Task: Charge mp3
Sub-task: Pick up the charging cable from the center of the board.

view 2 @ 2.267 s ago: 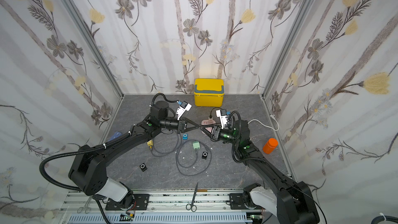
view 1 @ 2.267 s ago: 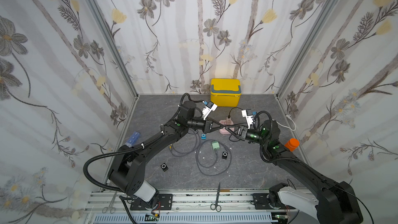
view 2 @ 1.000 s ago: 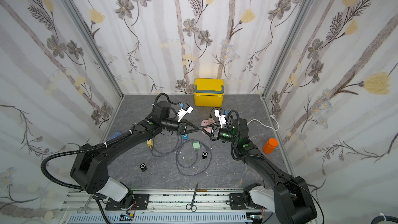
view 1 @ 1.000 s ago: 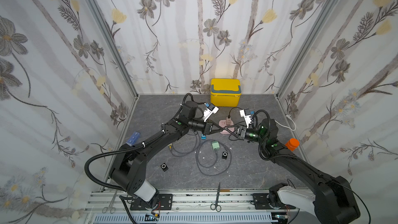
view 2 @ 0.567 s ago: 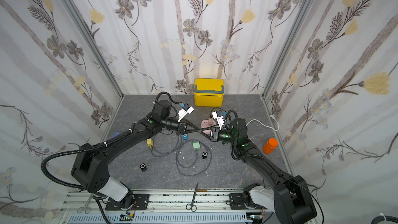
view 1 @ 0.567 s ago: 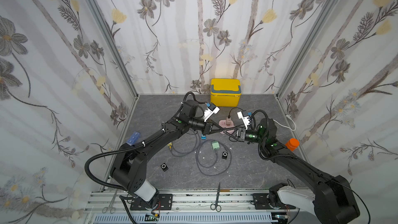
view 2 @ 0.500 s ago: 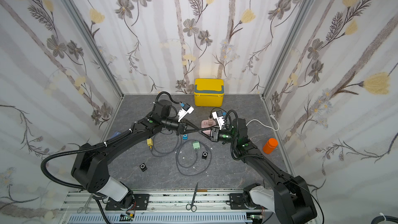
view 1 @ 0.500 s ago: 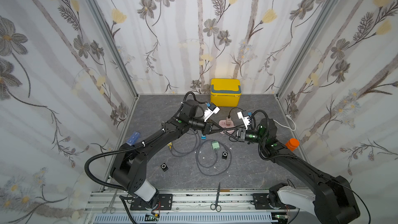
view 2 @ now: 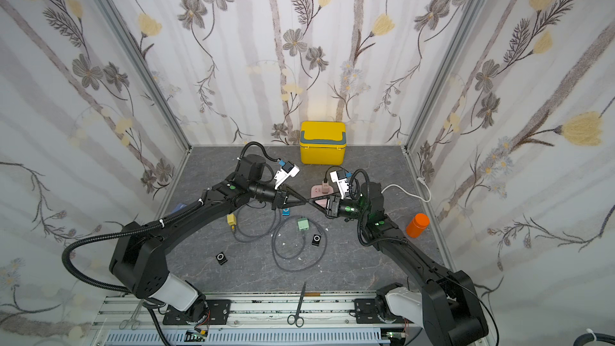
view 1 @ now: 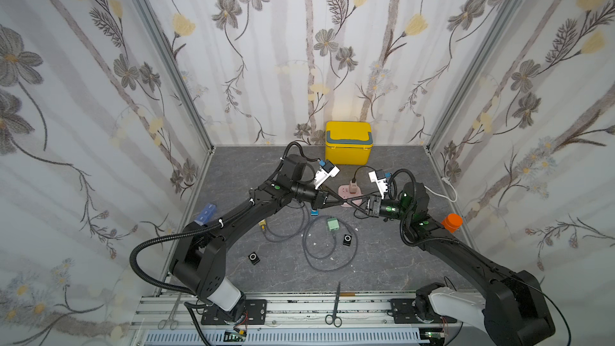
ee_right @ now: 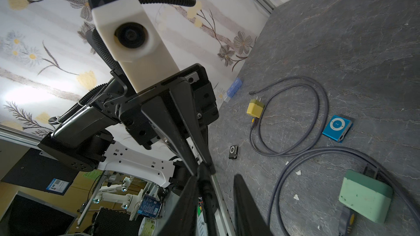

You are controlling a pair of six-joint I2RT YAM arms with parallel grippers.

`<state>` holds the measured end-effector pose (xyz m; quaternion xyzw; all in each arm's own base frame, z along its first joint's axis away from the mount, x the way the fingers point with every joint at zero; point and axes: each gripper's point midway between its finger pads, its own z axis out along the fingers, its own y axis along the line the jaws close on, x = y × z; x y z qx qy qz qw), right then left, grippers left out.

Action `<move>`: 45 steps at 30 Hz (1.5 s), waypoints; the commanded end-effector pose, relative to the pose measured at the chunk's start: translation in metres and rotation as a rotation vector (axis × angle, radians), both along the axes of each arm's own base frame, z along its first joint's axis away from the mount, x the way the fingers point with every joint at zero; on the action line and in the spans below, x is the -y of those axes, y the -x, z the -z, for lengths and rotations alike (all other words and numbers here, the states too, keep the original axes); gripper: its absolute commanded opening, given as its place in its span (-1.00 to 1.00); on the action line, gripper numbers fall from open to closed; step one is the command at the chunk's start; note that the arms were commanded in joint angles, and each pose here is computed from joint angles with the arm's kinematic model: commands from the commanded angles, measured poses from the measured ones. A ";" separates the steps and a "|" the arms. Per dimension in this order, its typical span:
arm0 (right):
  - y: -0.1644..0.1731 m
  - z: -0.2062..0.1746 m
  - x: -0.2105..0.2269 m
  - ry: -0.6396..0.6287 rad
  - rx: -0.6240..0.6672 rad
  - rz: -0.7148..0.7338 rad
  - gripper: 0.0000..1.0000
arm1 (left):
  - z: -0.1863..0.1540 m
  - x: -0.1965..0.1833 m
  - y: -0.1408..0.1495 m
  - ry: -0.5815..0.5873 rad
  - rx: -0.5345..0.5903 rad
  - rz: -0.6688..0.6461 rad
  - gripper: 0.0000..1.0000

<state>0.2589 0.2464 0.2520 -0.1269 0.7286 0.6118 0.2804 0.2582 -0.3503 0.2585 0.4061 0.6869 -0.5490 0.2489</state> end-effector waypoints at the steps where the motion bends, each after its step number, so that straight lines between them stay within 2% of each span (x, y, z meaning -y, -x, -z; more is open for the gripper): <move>1: 0.003 -0.009 -0.002 -0.025 0.033 -0.026 -0.54 | -0.004 0.001 0.005 0.016 0.009 0.033 -1.00; 8: 0.003 -0.016 -0.002 -0.037 0.056 -0.030 -0.57 | -0.001 0.004 0.009 0.006 0.009 0.049 -1.00; 16: 0.009 -0.010 -0.004 -0.038 0.044 -0.069 -0.82 | -0.004 0.006 0.006 0.007 0.015 0.039 -1.00; 23: 0.018 -0.006 -0.002 -0.015 0.057 -0.091 -0.93 | -0.004 0.007 0.001 0.004 0.014 0.017 -1.00; 24: 0.019 -0.006 -0.002 -0.013 0.062 -0.092 -0.98 | -0.003 0.007 0.000 0.003 0.010 0.011 -0.95; 26: 0.020 -0.007 -0.001 -0.013 0.067 -0.089 -1.00 | -0.005 0.008 -0.004 0.004 0.009 -0.013 -0.56; 28: 0.019 -0.008 -0.001 -0.011 0.076 -0.079 -1.00 | -0.007 0.007 -0.006 0.010 0.008 -0.026 -0.26; 34: 0.001 -0.004 0.010 0.025 0.082 0.028 -1.00 | -0.014 -0.005 -0.002 0.014 0.018 -0.073 -0.08; 37: -0.016 0.003 0.023 0.065 0.056 0.135 -1.00 | -0.005 -0.014 -0.010 -0.054 0.002 -0.170 -0.06; 40: -0.040 0.027 0.049 0.203 0.000 0.308 -1.00 | 0.024 -0.025 -0.024 -0.238 0.006 -0.319 -0.10; 43: -0.053 0.053 0.072 0.311 -0.072 0.408 -1.00 | 0.049 -0.022 -0.014 -0.397 0.025 -0.356 -0.12; 45: -0.060 0.066 0.083 0.323 -0.123 0.444 -1.00 | 0.060 -0.016 -0.012 -0.452 -0.005 -0.404 -0.12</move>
